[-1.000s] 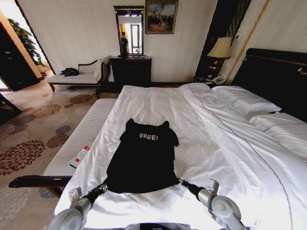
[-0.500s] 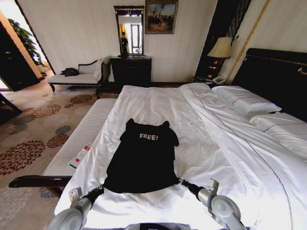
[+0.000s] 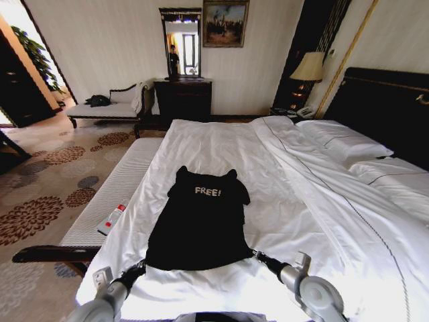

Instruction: Fold the clothes on the bed.

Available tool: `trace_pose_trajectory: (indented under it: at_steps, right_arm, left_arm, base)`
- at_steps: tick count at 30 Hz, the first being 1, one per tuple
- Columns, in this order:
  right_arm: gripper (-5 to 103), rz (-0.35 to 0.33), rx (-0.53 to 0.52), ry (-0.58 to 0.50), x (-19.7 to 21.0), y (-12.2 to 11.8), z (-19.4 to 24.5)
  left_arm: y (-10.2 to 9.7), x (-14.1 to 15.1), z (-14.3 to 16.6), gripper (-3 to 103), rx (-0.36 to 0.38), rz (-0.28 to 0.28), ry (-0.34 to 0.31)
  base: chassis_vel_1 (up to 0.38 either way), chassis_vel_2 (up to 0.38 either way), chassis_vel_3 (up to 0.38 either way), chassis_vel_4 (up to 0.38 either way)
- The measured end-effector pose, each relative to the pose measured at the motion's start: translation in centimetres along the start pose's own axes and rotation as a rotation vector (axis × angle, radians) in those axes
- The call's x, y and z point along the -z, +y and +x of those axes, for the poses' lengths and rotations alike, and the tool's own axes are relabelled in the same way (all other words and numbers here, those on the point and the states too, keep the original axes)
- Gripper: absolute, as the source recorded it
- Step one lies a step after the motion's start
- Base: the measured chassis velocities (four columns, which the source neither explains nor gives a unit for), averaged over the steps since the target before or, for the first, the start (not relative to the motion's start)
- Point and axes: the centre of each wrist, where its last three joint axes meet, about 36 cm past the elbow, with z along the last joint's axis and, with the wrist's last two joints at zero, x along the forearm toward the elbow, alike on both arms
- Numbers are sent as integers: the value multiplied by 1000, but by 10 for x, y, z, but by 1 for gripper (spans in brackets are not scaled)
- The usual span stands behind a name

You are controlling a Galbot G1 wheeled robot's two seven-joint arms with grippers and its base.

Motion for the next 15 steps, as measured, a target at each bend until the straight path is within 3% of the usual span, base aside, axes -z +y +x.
trace_pose_trajectory:
  at_steps: [3, 15]
  right_arm:
    - [1, 39, -58, -19, -14, 7, 19]
    - [1, 56, -199, 15, -55, 23, 55]
  left_arm:
    - [-5, -3, 20, 0, 25, 3, -21]
    - [-1, -19, 41, 0, 95, -32, -16]
  base:
    - [0, 0, 0, 0]
    - [0, 0, 0, 0]
